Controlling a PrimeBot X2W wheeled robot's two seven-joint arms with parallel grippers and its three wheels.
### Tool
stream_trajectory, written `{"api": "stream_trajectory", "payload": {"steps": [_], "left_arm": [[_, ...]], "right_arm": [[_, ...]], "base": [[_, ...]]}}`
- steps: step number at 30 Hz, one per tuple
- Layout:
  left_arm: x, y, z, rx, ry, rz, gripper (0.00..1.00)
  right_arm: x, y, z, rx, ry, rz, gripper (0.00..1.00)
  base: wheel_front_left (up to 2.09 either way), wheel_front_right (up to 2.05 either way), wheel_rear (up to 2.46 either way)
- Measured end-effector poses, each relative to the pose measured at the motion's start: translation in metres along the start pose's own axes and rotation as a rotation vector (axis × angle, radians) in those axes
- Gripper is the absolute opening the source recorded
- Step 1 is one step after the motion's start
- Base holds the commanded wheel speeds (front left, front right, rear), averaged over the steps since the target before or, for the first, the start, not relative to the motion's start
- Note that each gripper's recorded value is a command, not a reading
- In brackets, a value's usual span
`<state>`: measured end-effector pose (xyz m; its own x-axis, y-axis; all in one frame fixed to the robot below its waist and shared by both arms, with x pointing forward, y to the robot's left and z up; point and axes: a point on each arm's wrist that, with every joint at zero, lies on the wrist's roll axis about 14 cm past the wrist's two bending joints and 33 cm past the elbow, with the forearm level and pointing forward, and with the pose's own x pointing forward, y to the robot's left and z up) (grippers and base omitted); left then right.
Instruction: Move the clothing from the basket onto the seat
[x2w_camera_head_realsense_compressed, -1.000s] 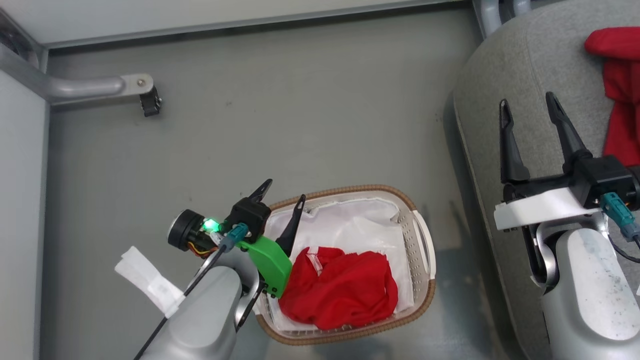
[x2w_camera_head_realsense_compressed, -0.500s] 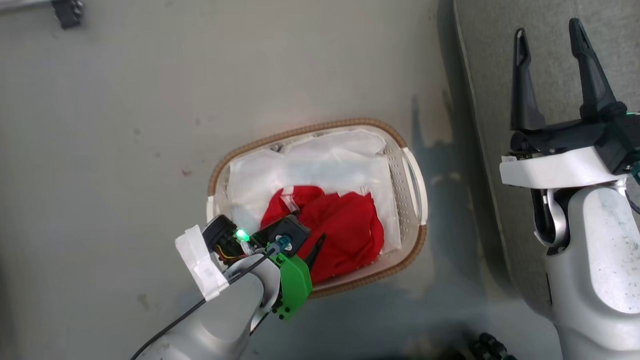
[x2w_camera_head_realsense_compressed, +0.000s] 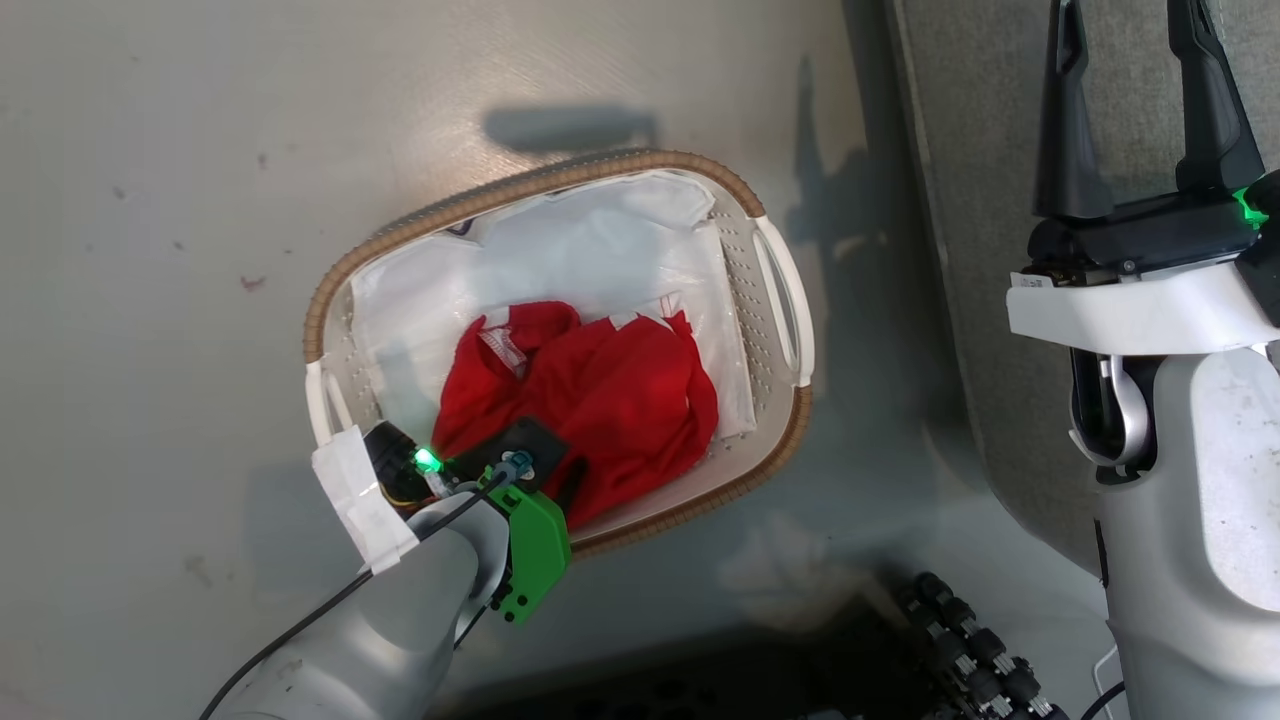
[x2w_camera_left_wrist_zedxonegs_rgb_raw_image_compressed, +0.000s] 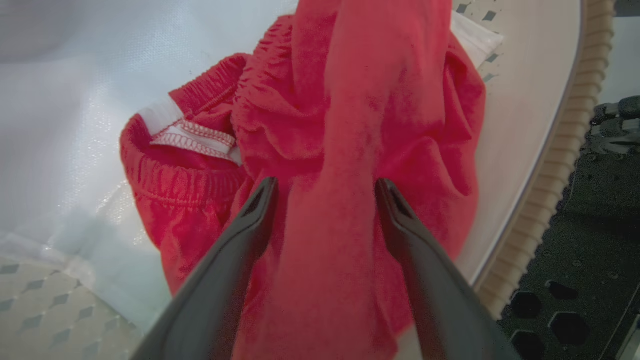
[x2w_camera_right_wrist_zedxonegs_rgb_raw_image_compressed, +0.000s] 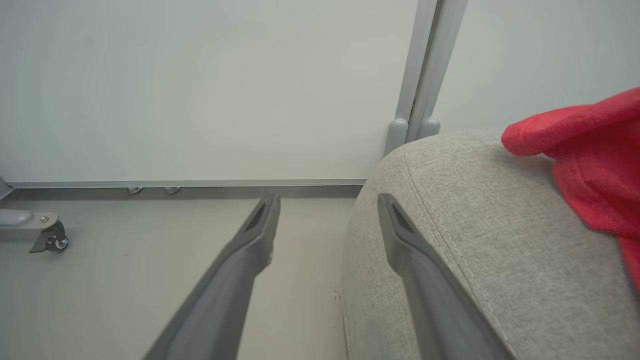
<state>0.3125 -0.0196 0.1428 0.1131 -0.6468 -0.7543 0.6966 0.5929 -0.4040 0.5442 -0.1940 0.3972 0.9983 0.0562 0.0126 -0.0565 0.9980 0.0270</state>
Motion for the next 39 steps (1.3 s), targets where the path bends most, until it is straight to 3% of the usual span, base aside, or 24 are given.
{"api": "stream_trajectory", "payload": {"steps": [2,3,4,5,14,20,30,39], "left_arm": [[0.004,-0.001,-0.006,-0.014,0.016,-0.009,0.7],[0.006,-0.002,-0.007,-0.016,0.016,-0.013,0.44],[0.007,-0.002,-0.008,-0.019,0.02,-0.017,0.31],[0.008,-0.003,-0.008,-0.024,0.017,-0.019,0.0],[0.0,0.007,0.018,-0.033,-0.064,0.024,0.0],[-0.016,0.013,0.062,-0.043,-0.192,0.061,0.0],[-0.073,0.008,0.117,-0.023,-0.399,0.134,0.0],[-0.146,-0.001,0.164,0.101,-0.587,0.223,0.0]], "right_arm": [[-0.001,-0.004,-0.004,-0.008,0.009,-0.007,1.0],[-0.001,-0.005,-0.005,-0.01,0.012,-0.01,1.0],[-0.002,-0.007,-0.006,-0.013,0.017,-0.013,1.0],[-0.003,-0.008,-0.007,-0.015,0.02,-0.017,1.0],[-0.004,-0.006,0.002,-0.01,0.013,-0.015,1.0],[-0.007,0.0,0.019,-0.006,-0.008,-0.003,1.0],[-0.029,0.013,0.049,0.006,-0.025,0.015,1.0],[-0.065,0.024,0.078,0.015,-0.037,0.029,1.0]], "base": [[0.0,0.0,0.0],[0.0,0.0,0.0],[0.0,0.0,0.0],[0.0,0.0,0.0],[0.0,0.0,0.0],[0.0,0.0,0.0],[0.0,0.0,0.0],[0.0,0.0,0.0]]}}
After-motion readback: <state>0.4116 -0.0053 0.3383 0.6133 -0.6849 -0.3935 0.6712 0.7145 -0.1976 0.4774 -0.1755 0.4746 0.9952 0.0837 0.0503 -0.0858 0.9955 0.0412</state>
